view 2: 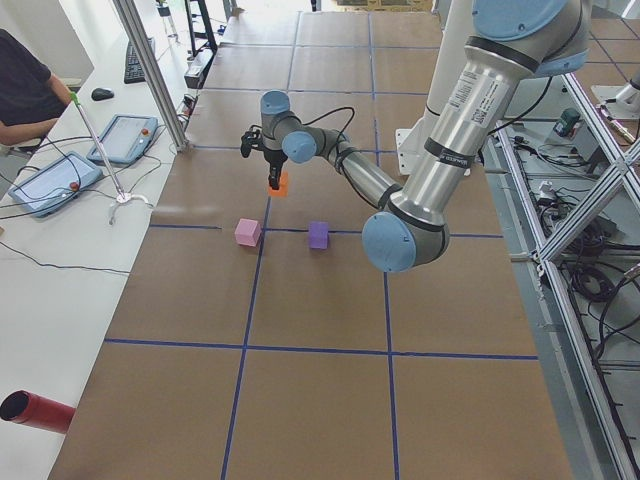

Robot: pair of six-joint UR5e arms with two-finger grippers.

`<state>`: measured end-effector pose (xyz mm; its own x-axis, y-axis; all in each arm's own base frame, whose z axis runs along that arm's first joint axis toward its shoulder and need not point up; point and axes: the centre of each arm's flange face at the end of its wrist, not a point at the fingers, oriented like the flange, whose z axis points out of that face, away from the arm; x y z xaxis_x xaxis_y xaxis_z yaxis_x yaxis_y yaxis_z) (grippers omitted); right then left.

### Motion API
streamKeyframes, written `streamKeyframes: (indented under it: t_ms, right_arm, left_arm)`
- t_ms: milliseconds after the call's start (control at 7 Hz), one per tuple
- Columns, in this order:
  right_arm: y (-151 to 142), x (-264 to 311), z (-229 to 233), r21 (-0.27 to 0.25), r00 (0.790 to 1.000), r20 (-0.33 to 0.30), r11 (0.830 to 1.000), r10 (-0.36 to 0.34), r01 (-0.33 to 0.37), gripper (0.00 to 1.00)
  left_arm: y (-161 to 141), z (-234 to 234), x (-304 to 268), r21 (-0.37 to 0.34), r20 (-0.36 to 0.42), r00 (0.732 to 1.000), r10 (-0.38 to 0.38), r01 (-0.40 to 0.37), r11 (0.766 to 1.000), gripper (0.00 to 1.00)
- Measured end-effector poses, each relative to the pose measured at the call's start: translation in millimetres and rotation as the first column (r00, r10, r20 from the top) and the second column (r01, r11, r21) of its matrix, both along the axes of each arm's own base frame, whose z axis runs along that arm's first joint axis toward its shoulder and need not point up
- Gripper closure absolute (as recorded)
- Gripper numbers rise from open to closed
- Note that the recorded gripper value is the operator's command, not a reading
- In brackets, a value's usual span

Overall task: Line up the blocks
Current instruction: 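Close the left gripper on the orange cube and lift it, then carry the orange cube with the left gripper to beside the pink cube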

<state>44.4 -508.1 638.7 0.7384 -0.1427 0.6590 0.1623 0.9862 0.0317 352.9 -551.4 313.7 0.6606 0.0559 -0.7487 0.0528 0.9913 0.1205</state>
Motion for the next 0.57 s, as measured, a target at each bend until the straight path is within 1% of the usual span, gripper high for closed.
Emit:
streamKeyframes:
  t_ms: [286,571]
  right_arm:
    - [0,0,0,0.000,1.000,0.000,1.000,0.000,0.000,0.00]
    - [0,0,0,0.000,1.000,0.000,1.000,0.000,0.000,0.00]
  left_arm:
    - [-1,-8,-19,0.024,0.024,1.000,0.015,-0.016,1.000,1.00]
    - [-12,0,-45,0.078,0.049,0.998,0.035,-0.039,0.996,1.00]
